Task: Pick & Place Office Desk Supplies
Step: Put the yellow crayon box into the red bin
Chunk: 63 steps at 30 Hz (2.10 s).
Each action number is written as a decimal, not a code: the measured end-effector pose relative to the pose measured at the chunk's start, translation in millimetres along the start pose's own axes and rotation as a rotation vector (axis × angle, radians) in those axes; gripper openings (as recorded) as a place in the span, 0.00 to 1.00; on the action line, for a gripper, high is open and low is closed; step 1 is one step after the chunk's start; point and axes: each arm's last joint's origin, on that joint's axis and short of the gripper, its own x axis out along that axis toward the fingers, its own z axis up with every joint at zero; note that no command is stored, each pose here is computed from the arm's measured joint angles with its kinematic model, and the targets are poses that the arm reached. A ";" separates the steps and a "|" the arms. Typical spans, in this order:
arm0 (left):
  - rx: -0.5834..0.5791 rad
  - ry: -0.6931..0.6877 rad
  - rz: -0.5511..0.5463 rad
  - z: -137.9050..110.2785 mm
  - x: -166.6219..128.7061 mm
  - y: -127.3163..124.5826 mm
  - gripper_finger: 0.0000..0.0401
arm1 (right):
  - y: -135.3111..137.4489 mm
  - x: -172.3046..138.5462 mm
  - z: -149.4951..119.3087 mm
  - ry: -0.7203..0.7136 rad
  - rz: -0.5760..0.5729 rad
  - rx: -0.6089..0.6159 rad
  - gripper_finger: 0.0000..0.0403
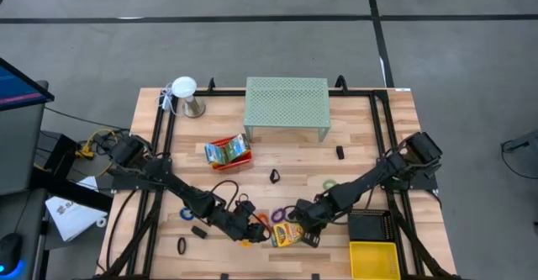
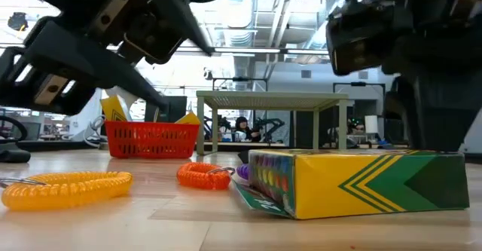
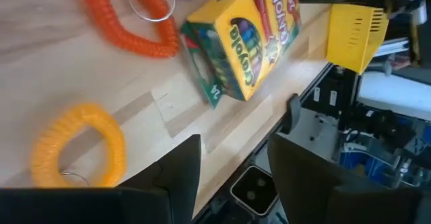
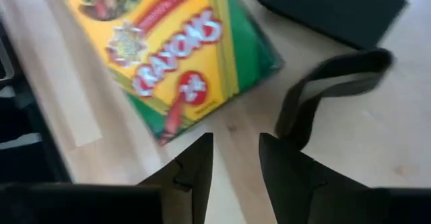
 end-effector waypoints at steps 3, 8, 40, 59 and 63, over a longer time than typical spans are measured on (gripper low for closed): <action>-0.001 -0.009 0.005 0.8 4.5 2.7 0.40 | 3.4 9.5 1.7 -0.016 0.028 0.019 0.29; -0.002 -0.013 0.048 1.6 18.7 12.7 0.39 | 7.8 19.6 5.0 -0.024 0.083 0.047 0.29; -0.020 -0.106 0.193 16.7 23.8 28.6 0.25 | 15.7 18.6 15.7 -0.096 0.193 0.115 0.29; -0.027 -0.132 0.168 20.6 39.6 36.3 0.21 | 16.3 18.3 15.9 -0.100 0.198 0.113 0.29; -0.026 -0.147 0.177 22.2 42.4 39.5 0.20 | 16.3 18.3 16.1 -0.101 0.199 0.114 0.29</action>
